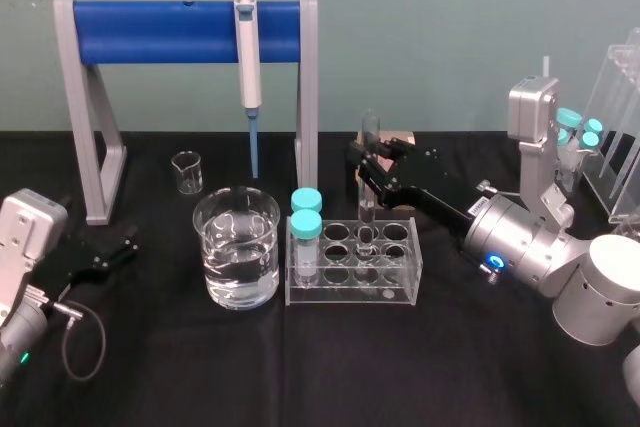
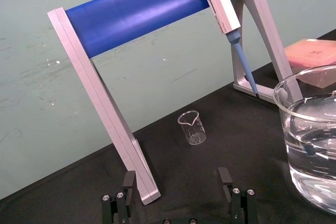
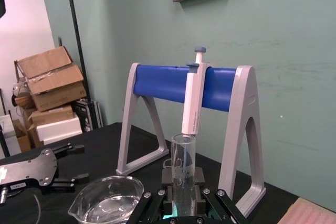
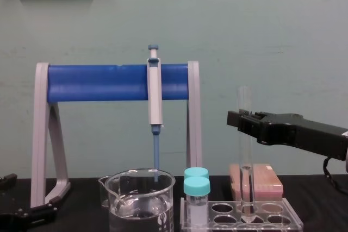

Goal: Hold the test tube with one hand and immerse one end into the beaker, then return it to the test tube rack.

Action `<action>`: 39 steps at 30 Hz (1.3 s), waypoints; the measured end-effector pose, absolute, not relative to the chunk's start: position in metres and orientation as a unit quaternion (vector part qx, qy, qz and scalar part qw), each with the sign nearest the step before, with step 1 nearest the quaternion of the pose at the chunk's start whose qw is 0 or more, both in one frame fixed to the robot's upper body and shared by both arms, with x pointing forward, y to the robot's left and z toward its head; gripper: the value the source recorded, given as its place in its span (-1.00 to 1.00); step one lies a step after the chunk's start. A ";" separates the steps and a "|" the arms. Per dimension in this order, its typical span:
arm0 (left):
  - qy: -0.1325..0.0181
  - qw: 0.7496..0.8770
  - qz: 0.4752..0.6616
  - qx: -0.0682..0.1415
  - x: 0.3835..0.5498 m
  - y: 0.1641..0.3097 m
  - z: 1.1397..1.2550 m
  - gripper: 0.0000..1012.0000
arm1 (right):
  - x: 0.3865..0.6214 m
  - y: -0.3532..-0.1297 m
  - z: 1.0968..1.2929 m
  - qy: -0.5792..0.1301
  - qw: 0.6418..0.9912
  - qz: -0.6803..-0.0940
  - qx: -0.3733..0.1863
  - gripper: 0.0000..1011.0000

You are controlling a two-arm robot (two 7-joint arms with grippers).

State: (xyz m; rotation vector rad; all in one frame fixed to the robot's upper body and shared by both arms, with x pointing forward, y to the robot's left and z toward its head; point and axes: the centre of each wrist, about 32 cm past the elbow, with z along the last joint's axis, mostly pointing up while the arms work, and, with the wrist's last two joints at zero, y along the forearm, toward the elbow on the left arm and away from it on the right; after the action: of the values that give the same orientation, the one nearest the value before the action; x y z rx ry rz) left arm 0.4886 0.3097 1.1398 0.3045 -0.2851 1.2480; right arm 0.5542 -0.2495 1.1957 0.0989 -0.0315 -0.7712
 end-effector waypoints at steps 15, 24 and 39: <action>-0.132 0.791 0.580 0.141 0.489 0.310 1.140 0.98 | 0.554 -0.250 1.189 -0.007 0.926 -0.374 0.039 -0.55; -0.132 0.791 0.580 0.141 0.489 0.310 1.140 0.98 | 0.555 -0.248 1.184 -0.003 0.928 -0.372 0.036 -0.55; -0.132 0.791 0.580 0.141 0.489 0.310 1.140 0.98 | 0.555 -0.247 1.178 -0.011 0.930 -0.367 0.022 -0.55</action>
State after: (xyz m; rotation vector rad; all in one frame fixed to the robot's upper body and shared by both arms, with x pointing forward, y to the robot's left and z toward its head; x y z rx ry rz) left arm 0.4886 0.3097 1.1398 0.3045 -0.2850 1.2480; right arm 0.5549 -0.2466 1.1784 0.0448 -0.0221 -0.7524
